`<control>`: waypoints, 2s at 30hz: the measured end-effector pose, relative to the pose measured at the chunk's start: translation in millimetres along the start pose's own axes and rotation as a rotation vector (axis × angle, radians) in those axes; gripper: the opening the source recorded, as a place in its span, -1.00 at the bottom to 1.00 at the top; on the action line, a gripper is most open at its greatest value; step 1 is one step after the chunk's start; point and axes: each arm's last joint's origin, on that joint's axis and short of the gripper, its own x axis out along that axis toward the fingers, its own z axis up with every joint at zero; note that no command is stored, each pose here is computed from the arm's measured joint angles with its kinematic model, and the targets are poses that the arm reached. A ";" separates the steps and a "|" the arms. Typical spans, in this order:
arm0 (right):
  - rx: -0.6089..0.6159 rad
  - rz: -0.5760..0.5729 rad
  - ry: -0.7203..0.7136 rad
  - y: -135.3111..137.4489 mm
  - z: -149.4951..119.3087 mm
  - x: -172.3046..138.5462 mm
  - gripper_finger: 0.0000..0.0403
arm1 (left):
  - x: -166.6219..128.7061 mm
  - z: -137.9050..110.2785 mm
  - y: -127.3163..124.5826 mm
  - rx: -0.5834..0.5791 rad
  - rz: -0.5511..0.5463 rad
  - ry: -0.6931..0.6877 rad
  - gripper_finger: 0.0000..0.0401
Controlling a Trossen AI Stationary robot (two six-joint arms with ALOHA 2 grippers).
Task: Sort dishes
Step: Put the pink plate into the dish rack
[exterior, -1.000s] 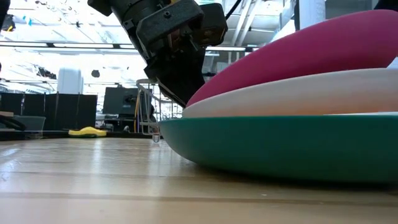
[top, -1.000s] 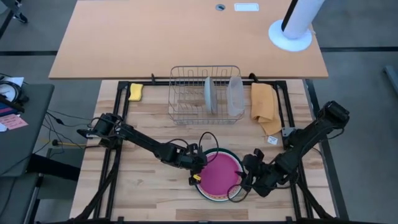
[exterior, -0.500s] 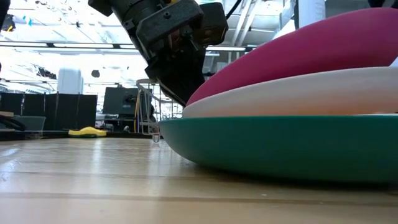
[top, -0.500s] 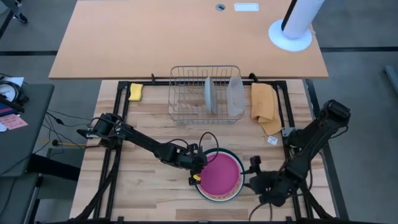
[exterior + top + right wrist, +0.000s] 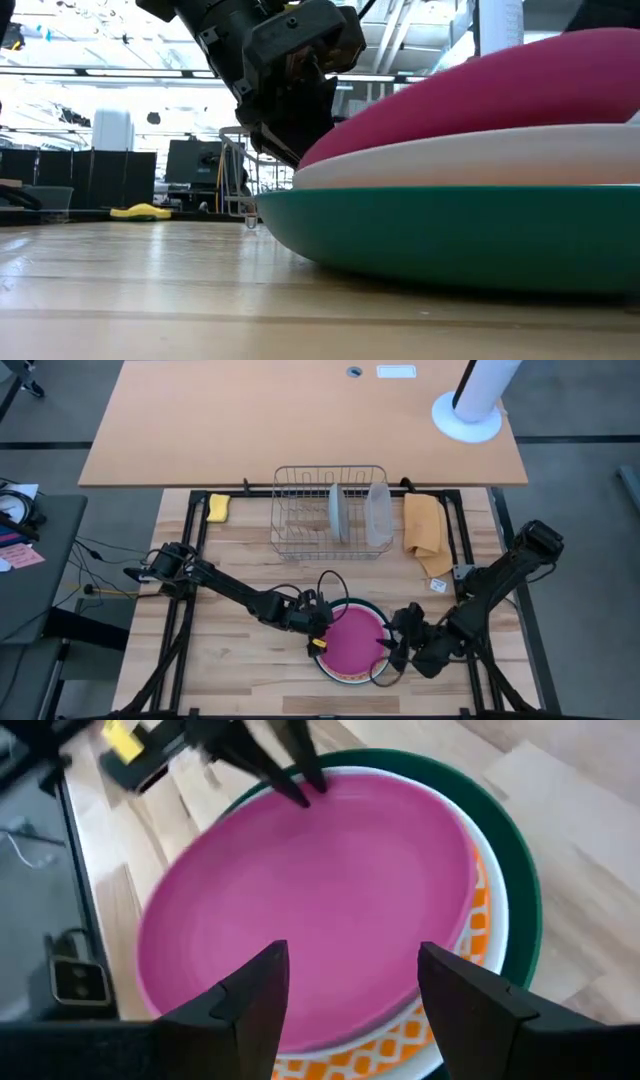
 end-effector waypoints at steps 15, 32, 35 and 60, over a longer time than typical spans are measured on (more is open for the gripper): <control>0.309 -0.013 0.146 -2.9 -0.1 3.8 0.10 | 8.7 -13.8 2.8 -0.108 -0.055 -0.111 -0.66; 0.297 0.029 0.197 -3.9 -3.4 -18.3 0.10 | 6.9 -21.0 -4.6 -0.115 -0.065 -0.086 -0.66; 0.291 0.010 0.171 -5.1 -3.4 -16.2 0.10 | 6.9 -20.9 -4.7 -0.120 -0.065 -0.088 -0.66; 0.254 0.156 0.126 11.0 -4.4 -19.4 0.10 | 6.3 -21.1 -6.5 -0.125 -0.067 -0.092 -0.66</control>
